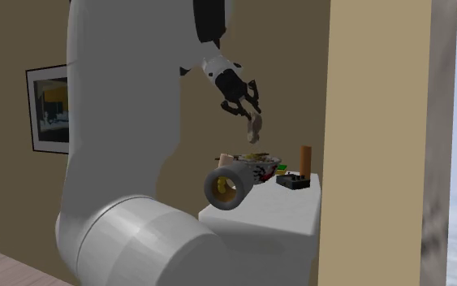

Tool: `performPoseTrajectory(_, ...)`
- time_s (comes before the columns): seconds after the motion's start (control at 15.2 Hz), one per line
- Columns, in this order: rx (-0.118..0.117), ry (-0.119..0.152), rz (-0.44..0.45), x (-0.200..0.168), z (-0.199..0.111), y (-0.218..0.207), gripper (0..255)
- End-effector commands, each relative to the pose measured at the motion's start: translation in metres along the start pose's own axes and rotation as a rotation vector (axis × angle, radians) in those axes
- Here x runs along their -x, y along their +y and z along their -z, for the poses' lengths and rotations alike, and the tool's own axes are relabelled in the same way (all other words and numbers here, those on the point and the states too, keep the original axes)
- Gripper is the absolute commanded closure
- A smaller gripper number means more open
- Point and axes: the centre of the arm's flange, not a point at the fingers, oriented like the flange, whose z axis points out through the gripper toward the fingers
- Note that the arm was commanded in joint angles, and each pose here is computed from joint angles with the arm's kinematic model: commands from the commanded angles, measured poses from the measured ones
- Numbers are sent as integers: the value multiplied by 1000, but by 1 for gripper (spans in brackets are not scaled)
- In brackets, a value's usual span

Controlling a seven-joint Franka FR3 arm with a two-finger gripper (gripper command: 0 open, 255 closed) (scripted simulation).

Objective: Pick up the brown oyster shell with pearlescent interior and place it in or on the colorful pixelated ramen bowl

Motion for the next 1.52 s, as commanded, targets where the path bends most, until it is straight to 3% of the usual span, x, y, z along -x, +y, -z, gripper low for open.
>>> performPoseTrajectory(0.0,-1,-1,-2,-21,15,-4,255)
performPoseTrajectory(0.07,-1,-1,-2,-40,27,-7,255)
performPoseTrajectory(1.06,-1,-1,-2,-65,-31,-53,255)
performPoseTrajectory(1.45,-1,-1,-2,-65,-31,-53,255)
